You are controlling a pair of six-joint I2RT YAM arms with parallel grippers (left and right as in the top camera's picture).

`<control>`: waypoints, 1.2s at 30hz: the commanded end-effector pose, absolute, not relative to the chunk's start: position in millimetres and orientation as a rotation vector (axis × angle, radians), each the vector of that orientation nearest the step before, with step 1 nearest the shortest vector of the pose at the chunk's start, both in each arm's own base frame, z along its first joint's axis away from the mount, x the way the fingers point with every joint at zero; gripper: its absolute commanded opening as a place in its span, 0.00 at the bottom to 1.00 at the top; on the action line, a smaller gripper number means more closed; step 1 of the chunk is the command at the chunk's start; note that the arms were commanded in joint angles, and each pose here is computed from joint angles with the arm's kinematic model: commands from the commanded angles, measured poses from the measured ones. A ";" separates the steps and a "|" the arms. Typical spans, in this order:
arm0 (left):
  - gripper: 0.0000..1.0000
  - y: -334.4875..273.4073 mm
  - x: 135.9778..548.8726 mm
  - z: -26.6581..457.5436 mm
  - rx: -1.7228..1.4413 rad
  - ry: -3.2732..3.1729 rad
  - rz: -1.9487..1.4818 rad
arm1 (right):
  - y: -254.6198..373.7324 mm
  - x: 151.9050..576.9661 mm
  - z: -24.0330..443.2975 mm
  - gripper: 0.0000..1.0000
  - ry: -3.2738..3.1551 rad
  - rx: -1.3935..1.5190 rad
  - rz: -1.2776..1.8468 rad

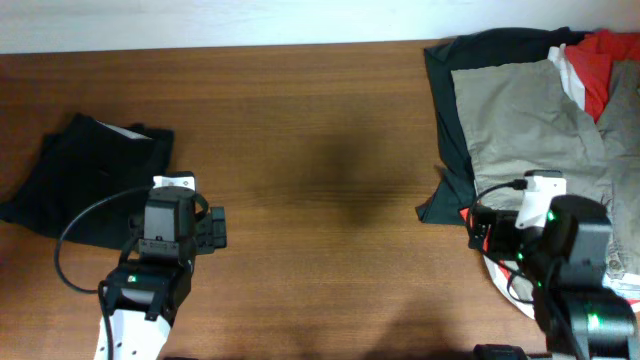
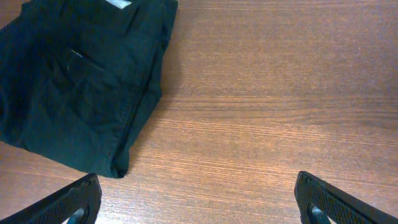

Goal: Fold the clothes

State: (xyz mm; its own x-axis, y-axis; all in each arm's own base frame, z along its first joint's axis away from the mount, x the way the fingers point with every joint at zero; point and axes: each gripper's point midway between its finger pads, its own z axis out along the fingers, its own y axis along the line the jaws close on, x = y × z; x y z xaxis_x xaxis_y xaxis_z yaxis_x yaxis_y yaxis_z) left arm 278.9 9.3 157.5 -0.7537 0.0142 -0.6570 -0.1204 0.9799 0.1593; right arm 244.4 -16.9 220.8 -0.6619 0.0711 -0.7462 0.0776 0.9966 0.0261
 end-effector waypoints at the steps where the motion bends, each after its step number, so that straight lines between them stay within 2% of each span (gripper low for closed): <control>1: 0.99 13.6 279.9 148.6 -0.086 2.444 0.278 | -18.2 217.6 239.9 0.99 2.208 0.095 -0.047; 4: 0.99 13.3 280.8 140.9 -0.080 2.473 0.287 | -15.7 185.0 258.4 0.99 2.081 0.090 -0.052; 6: 0.99 13.3 280.8 141.0 -0.080 2.472 0.287 | -11.4 181.7 254.6 0.99 2.004 0.072 -0.031; 9: 0.99 13.3 280.8 140.9 -0.080 2.473 0.287 | 5.5 197.3 229.6 0.99 1.837 -0.014 0.046; 15: 0.99 13.3 280.8 140.9 -0.080 2.473 0.287 | 5.5 237.9 227.3 0.99 1.451 -0.066 -0.017; 18: 0.99 13.4 280.8 140.9 -0.080 2.473 0.287 | 6.7 246.0 158.3 0.99 1.636 -0.090 -0.020; 36: 0.99 11.5 278.1 150.4 -0.076 2.440 0.273 | 5.9 246.0 157.0 0.99 1.642 -0.087 -0.023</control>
State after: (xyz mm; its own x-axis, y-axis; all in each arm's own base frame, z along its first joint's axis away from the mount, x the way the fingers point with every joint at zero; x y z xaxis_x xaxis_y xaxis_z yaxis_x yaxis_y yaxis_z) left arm 280.0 9.3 139.6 -0.7981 0.0204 -0.6022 -0.1093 0.9779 0.1780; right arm 246.4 5.5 158.5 -0.0697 -0.0633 -0.9956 -0.0418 0.9973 -0.0605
